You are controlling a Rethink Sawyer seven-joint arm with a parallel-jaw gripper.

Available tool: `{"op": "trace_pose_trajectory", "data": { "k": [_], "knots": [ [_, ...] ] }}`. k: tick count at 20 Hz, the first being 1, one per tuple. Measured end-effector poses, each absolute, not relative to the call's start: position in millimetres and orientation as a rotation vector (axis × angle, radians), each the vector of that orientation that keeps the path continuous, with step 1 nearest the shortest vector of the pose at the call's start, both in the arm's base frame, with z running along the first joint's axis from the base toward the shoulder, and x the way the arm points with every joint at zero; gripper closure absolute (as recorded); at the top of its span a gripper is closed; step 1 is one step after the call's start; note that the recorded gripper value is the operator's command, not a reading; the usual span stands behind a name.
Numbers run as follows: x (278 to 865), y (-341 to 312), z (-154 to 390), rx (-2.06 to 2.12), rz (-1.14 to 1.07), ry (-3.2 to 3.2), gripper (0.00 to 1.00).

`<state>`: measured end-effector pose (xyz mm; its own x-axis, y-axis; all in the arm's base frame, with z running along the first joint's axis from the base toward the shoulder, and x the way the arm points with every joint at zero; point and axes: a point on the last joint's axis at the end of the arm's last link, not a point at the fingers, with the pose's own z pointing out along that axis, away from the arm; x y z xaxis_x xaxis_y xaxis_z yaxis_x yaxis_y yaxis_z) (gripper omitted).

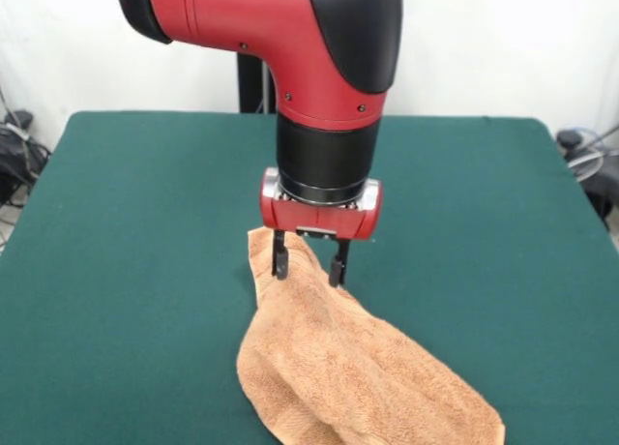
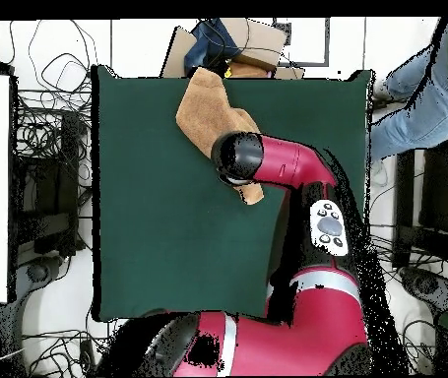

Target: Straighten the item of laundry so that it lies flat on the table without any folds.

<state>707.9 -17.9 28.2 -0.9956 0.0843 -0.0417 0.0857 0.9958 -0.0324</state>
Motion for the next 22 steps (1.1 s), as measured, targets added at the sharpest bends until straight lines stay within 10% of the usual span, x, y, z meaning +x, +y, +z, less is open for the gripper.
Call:
{"op": "trace_pose_trajectory", "data": {
  "k": [22],
  "knots": [
    [691.4,-28.4,15.2,0.089,-0.094,3.093,0.0]
  ]
}}
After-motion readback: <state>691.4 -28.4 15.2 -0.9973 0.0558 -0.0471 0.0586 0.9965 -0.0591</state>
